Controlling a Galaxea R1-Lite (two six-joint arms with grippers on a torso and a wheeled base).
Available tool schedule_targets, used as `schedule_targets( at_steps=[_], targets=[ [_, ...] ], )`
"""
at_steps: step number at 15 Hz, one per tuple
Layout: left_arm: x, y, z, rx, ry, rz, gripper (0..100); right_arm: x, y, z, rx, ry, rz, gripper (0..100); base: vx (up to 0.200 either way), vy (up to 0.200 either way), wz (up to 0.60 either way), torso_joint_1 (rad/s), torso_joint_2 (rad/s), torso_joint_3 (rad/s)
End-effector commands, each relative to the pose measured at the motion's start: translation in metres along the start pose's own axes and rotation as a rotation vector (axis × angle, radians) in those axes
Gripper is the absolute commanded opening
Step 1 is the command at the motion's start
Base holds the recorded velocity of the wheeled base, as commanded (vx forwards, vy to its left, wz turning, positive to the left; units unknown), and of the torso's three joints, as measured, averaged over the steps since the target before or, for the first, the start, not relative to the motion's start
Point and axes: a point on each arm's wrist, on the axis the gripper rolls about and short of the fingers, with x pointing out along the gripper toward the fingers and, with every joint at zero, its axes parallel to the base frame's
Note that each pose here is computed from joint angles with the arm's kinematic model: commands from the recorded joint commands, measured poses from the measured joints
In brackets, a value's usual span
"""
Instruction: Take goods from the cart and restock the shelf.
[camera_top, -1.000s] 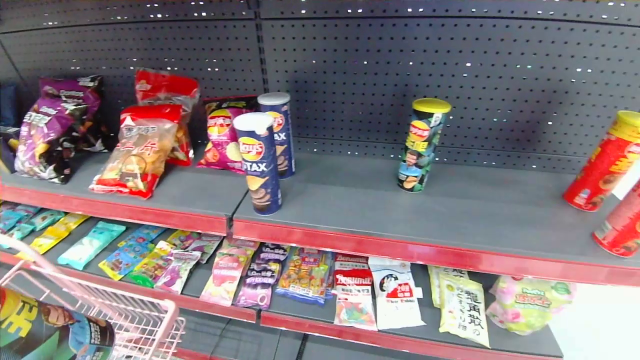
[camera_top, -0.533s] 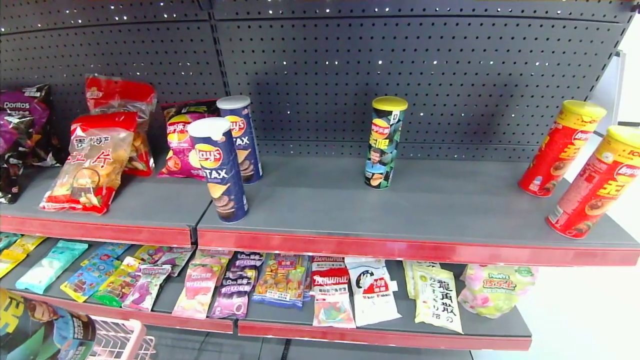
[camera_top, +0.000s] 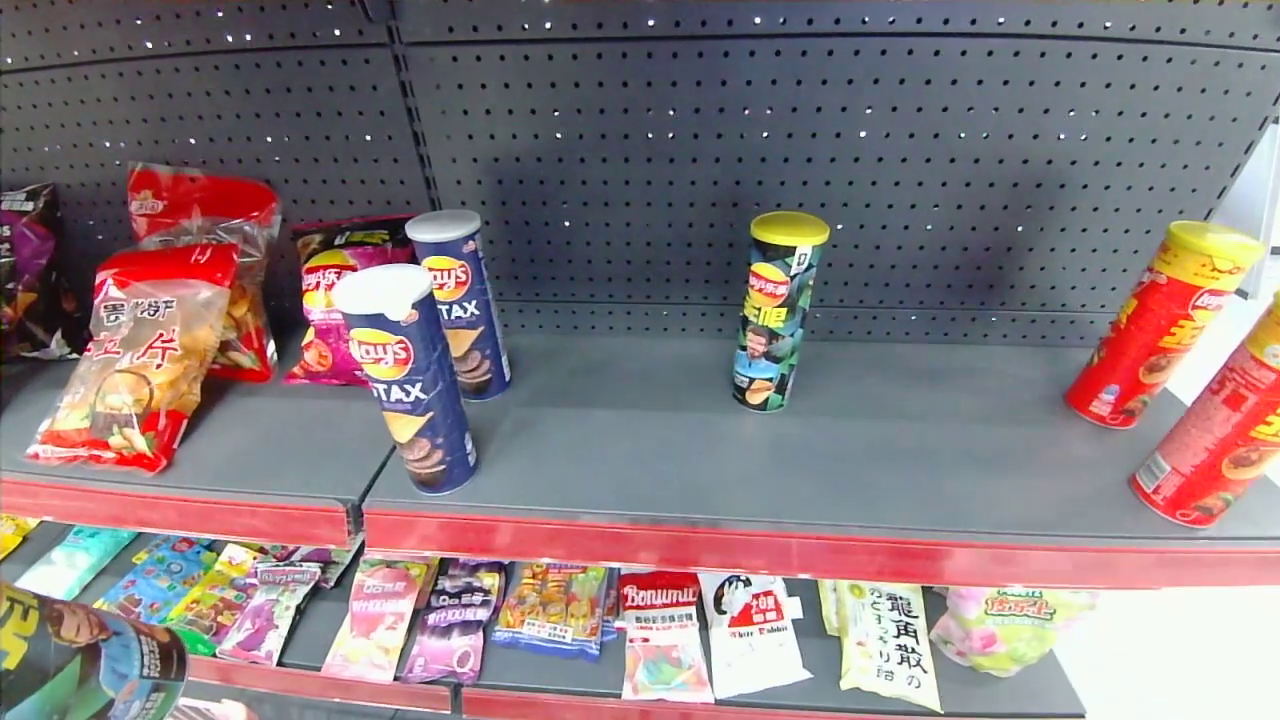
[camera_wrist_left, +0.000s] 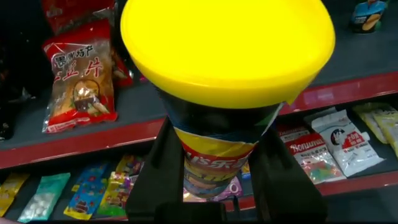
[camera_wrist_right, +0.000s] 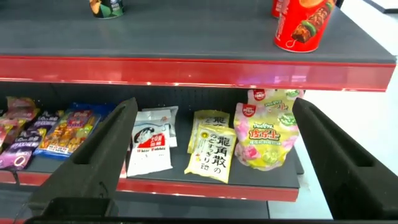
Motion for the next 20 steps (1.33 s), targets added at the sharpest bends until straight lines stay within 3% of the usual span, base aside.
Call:
schedule_targets(
  at_steps=[1,3,5,6,7,9,12,13,14,16,19,20],
  targets=[
    [-0.006,-0.001,-0.001,0.001,-0.037,-0.034,0,0.0,0.0,0.0,-0.002,0.001,0.002,100,0.0,0.0,0.0,0.0,0.0,0.0],
    [-0.009,-0.002,-0.001,-0.016,-0.045,-0.05,0,0.0,0.0,0.0,0.005,0.0,0.001,100,0.0,0.0,0.0,0.0,0.0,0.0],
    [-0.011,-0.001,0.007,-0.134,-0.049,-0.084,0,-0.002,0.001,0.01,0.002,-0.04,0.038,100,0.0,0.0,0.0,0.0,0.0,0.0],
    [-0.01,-0.001,0.007,-0.148,-0.046,-0.087,0,-0.007,0.002,0.038,0.004,-0.082,0.095,100,0.0,0.0,0.0,0.0,0.0,0.0],
    [-0.008,-0.001,0.007,-0.148,-0.031,-0.089,0,0.005,0.003,0.091,0.032,-0.055,0.134,100,0.0,0.0,0.0,0.0,0.0,0.0],
    [-0.003,0.0,0.007,-0.147,-0.007,-0.09,0,0.029,0.004,0.148,0.038,-0.031,0.175,100,0.0,0.0,0.0,0.0,0.0,0.0],
    [0.002,0.0,0.005,-0.149,0.028,-0.084,0,0.102,0.017,0.206,-0.015,0.052,0.321,100,0.0,0.0,0.0,0.0,0.0,0.0],
    [0.003,0.0,0.004,-0.148,0.035,-0.085,0,0.118,0.024,0.208,-0.024,0.092,0.381,100,0.0,0.0,0.0,0.0,0.0,0.0],
    [0.004,0.0,0.003,-0.15,0.046,-0.087,0,0.148,0.043,0.196,-0.064,0.189,0.494,100,0.0,0.0,0.0,0.0,0.0,0.0],
    [0.004,0.0,0.005,-0.147,0.035,-0.084,0,0.184,0.068,0.177,-0.075,0.242,0.572,100,0.0,0.0,0.0,0.0,0.0,0.0],
    [0.002,0.0,0.006,-0.144,0.023,-0.082,0,0.251,0.097,0.157,-0.075,0.159,0.617,100,0.0,0.0,0.0,0.0,0.0,0.0],
    [0.001,0.001,0.007,-0.143,0.019,-0.081,0,0.261,0.101,0.15,-0.066,0.179,0.689,100,0.0,0.0,0.0,0.0,0.0,0.0]
  ],
)
